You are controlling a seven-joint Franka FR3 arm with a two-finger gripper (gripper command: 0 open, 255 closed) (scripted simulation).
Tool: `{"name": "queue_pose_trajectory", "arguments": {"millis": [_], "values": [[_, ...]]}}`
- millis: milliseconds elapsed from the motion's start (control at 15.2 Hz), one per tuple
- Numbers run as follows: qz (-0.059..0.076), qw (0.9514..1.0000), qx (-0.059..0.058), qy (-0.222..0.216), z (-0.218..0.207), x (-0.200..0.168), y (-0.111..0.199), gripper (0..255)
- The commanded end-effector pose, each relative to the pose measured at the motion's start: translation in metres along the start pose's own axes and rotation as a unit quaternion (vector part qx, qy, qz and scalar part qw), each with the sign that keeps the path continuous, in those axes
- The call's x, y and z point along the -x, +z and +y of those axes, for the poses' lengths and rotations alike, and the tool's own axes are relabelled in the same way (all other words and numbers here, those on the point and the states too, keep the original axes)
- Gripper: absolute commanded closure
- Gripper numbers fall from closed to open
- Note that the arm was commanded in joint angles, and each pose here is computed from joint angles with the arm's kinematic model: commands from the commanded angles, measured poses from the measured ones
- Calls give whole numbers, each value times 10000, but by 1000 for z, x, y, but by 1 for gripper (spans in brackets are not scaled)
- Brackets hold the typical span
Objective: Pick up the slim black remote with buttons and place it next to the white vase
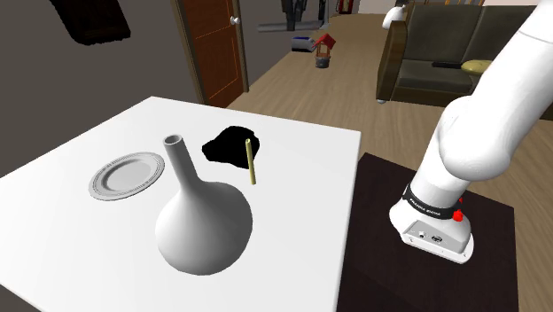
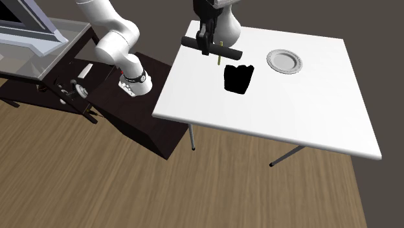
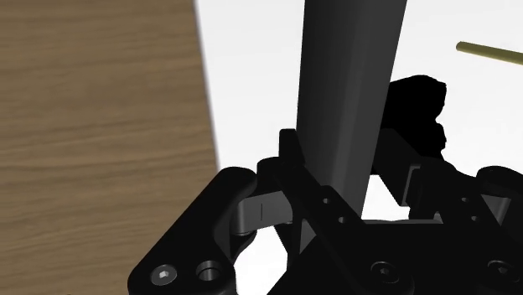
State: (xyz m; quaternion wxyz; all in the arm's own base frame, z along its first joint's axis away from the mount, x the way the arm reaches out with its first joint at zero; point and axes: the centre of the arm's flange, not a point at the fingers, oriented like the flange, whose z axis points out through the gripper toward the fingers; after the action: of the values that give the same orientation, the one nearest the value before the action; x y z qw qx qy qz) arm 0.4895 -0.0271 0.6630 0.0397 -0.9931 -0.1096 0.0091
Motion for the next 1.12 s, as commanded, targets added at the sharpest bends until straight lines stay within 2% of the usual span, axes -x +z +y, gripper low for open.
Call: {"name": "queue_pose_trajectory", "arguments": {"millis": [0, 198, 1056], "values": [[-2, 10000, -1, 0, -1, 0, -11, 255], [-2, 10000, -1, 0, -2, 1, -22, 255], [-2, 10000, -1, 0, -161, 64, -9, 255]]}}
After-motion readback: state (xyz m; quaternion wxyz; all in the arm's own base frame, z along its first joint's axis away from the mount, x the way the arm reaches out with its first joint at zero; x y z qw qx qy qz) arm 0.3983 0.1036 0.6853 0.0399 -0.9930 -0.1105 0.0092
